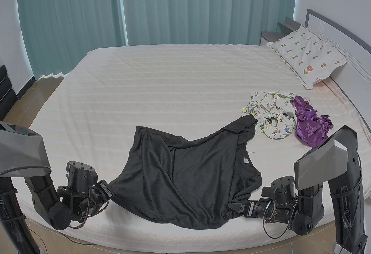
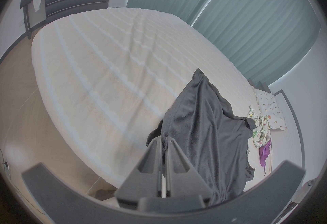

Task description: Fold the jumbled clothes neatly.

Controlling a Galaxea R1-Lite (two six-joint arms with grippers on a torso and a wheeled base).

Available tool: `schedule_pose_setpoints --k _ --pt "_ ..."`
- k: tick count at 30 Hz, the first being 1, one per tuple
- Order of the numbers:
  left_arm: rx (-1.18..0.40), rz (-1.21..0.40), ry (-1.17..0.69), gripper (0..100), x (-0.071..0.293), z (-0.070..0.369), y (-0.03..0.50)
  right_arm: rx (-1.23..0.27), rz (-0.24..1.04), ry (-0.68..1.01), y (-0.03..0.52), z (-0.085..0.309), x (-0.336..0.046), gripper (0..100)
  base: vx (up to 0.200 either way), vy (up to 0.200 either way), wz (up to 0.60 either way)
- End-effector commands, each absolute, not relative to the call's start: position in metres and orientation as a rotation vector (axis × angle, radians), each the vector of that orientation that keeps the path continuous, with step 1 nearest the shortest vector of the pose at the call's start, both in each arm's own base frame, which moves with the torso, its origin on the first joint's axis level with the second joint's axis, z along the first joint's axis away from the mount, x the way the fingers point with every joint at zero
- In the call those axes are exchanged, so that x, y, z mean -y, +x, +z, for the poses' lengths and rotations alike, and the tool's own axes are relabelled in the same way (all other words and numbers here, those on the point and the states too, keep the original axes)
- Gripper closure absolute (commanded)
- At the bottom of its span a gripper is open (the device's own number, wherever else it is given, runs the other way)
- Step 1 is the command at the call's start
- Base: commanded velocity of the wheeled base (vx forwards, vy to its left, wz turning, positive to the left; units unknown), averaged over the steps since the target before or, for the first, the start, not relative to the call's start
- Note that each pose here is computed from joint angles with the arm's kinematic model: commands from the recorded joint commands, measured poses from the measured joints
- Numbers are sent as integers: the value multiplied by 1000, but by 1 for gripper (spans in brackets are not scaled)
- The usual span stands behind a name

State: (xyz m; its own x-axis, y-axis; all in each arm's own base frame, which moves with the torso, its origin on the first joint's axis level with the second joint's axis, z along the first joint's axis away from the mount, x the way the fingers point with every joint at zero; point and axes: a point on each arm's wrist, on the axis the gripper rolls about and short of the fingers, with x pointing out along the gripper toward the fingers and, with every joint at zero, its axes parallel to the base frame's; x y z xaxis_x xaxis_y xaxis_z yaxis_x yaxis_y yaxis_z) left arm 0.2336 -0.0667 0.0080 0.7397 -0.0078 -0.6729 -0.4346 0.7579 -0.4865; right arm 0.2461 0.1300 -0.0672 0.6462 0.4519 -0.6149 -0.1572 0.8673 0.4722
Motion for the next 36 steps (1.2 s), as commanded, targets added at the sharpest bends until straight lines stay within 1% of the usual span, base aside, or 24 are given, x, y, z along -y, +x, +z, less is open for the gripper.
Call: schedule_pose_setpoints --k 1,7,11,12,13,14,17,20,24,27,31,32,36 --pt "-701 252 -684 100 67 10 234 -813 348 374 246 -78 -132 100 0 0 0" --pt "-695 255 -690 100 66 9 235 -825 360 373 236 -73 -128 100 0 0 0" --pt "-693 256 -691 100 66 10 235 -797 353 396 238 -63 -125 100 0 0 0" --pt "-693 257 -692 100 65 10 235 -758 342 424 240 -49 -119 100 0 0 0" --pt "-692 259 -692 100 65 10 235 -757 342 427 240 -48 -119 100 0 0 0" --pt "-694 259 -692 100 65 10 235 -747 338 449 236 -37 -113 100 0 0 0" --pt "-699 261 -686 100 64 10 233 -750 411 501 220 -10 -99 100 0 0 0" --pt "-702 260 -681 100 64 10 231 -756 441 514 210 0 -90 100 0 0 0" --pt "-703 253 -654 100 63 11 230 -765 432 489 202 3 -79 100 0 0 0" --pt "-688 242 -655 100 62 17 227 -745 411 485 203 7 -72 100 0 0 0" --pt "-706 234 -629 100 62 19 220 -720 390 485 204 13 -65 100 0 0 0" --pt "-739 233 -588 100 61 21 214 -722 378 479 201 17 -61 100 0 0 0" --pt "-774 243 -563 100 60 25 209 -768 379 424 191 23 -58 100 0 0 0"
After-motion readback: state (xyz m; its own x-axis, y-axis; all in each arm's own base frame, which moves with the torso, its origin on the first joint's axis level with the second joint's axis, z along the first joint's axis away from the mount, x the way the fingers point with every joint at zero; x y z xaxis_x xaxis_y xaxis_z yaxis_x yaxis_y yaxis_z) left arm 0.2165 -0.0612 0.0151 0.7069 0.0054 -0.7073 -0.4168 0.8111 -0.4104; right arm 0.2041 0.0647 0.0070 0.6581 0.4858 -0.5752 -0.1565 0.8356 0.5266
